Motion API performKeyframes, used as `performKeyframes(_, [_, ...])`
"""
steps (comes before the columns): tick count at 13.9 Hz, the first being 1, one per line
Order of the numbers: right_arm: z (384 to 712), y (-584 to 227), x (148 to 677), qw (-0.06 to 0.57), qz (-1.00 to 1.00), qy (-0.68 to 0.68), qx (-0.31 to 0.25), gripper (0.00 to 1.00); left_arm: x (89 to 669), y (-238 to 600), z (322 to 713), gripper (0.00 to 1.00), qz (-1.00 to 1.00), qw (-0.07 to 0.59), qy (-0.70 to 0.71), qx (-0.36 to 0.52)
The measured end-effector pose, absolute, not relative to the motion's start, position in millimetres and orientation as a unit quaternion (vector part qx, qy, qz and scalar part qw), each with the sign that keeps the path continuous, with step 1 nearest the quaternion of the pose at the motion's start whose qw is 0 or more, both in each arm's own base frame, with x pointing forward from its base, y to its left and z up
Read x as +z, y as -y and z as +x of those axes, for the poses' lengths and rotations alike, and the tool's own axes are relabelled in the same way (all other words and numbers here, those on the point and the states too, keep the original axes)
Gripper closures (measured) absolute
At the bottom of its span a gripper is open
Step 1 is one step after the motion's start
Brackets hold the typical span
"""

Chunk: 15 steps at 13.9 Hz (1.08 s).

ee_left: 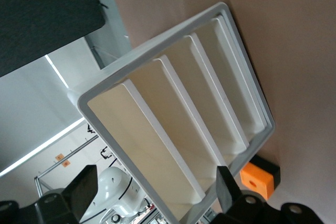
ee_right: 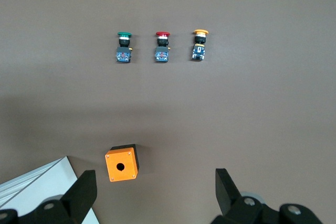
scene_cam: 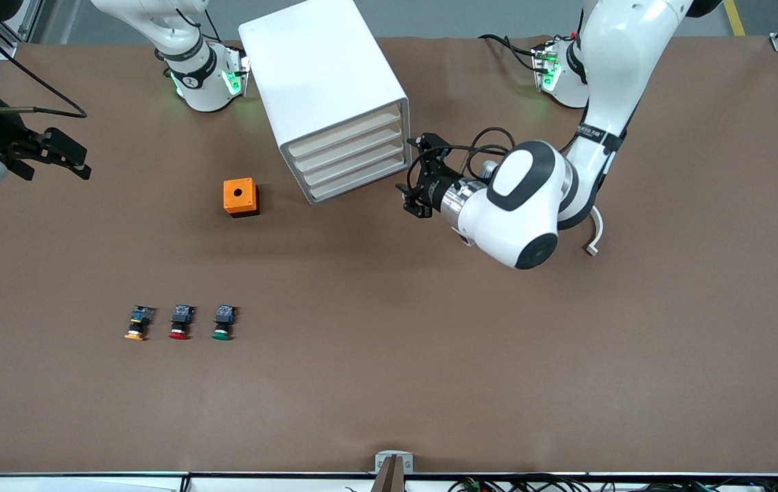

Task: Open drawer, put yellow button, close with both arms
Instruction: 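Grasp the drawer handle with the left gripper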

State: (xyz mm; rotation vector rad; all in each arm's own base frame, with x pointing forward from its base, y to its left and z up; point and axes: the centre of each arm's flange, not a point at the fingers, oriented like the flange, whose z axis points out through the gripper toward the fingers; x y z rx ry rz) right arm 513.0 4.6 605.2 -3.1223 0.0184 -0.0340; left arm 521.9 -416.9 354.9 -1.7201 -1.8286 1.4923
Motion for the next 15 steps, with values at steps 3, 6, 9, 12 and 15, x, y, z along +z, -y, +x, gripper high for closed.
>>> performKeyframes(3, [512.9,-4.6,605.1,0.010,-1.000,-0.006,-0.011,0.00,320.6,416.9,515.2,0.00,-0.531,0.190,0.641,0.520])
performKeyframes(6, [512.9,-4.6,605.1,0.010,-1.000,-0.006,-0.011,0.00,291.5,418.8,511.4,0.03,-0.476,0.242,0.653,0.537])
performKeyframes(9, [512.9,-4.6,605.2,0.010,-1.000,-0.006,-0.011,0.00,269.8,421.7,505.9,0.15,-0.423,0.286,0.644,0.569])
performKeyframes(12, [509.9,-4.7,611.8,0.009,-1.000,-0.006,-0.003,0.00,255.1,423.1,503.7,0.48,-0.410,0.298,0.638,0.579])
performKeyframes(15, [507.6,-4.2,616.4,0.009,-1.000,-0.006,0.007,0.00,245.3,423.8,501.4,0.58,-0.399,0.311,0.639,0.580])
